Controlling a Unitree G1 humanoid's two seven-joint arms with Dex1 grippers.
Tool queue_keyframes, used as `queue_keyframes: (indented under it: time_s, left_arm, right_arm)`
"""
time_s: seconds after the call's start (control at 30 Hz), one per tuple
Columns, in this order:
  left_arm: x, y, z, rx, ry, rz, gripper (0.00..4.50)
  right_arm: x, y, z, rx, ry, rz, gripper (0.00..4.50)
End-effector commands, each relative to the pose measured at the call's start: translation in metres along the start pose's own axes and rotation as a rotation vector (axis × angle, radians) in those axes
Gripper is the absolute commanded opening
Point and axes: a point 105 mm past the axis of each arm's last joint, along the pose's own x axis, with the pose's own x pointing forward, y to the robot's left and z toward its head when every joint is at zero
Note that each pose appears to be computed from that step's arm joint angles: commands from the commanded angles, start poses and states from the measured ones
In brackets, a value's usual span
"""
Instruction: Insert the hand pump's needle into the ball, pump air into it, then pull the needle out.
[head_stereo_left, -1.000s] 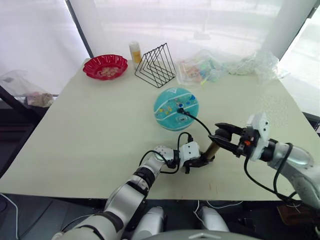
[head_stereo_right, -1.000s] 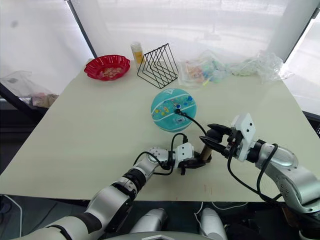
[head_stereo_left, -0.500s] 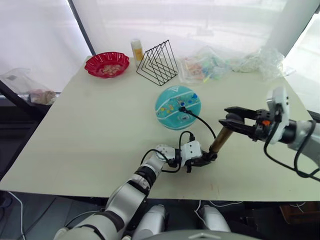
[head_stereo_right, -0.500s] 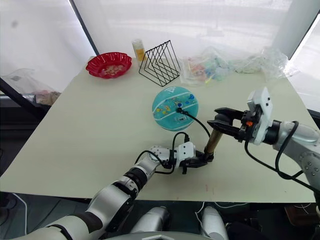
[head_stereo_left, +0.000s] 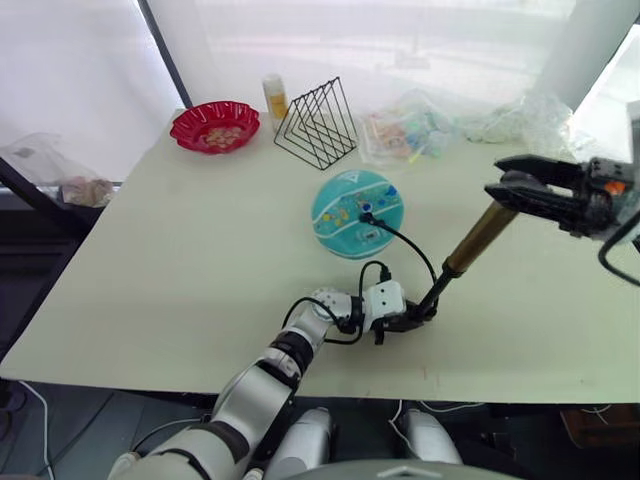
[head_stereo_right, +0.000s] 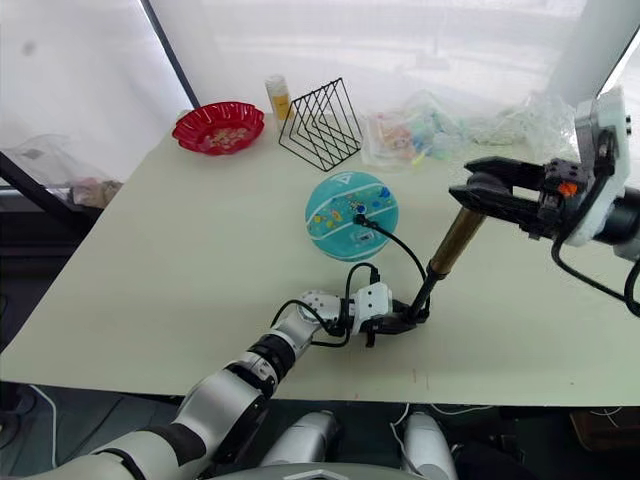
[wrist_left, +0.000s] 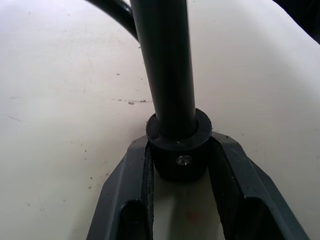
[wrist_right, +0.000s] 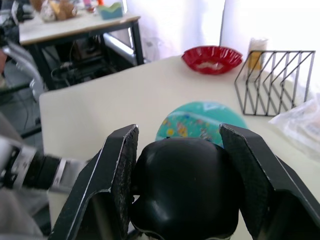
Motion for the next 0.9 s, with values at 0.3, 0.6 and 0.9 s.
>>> queue_keyframes:
  time_s: [0.3,0.6,0.9]
  left_arm:
    - [-0.012,-0.043,-0.060,-0.130,0.208,-0.121,1.11]
    - [-0.013,-0.045,-0.061,-0.132,0.208,-0.125,1.11]
    - [-0.011,-0.044,-0.060,-0.129,0.204,-0.129,1.11]
  right_arm:
    - [0.015,0.003,-0.131,0.099,0.212,-0.170,2.10]
    - [0.017,-0.002,-0.101,0.037,0.073,-0.214,2.10]
    - [-0.002,-0.014,0.013,-0.114,-0.070,-0.133,2.10]
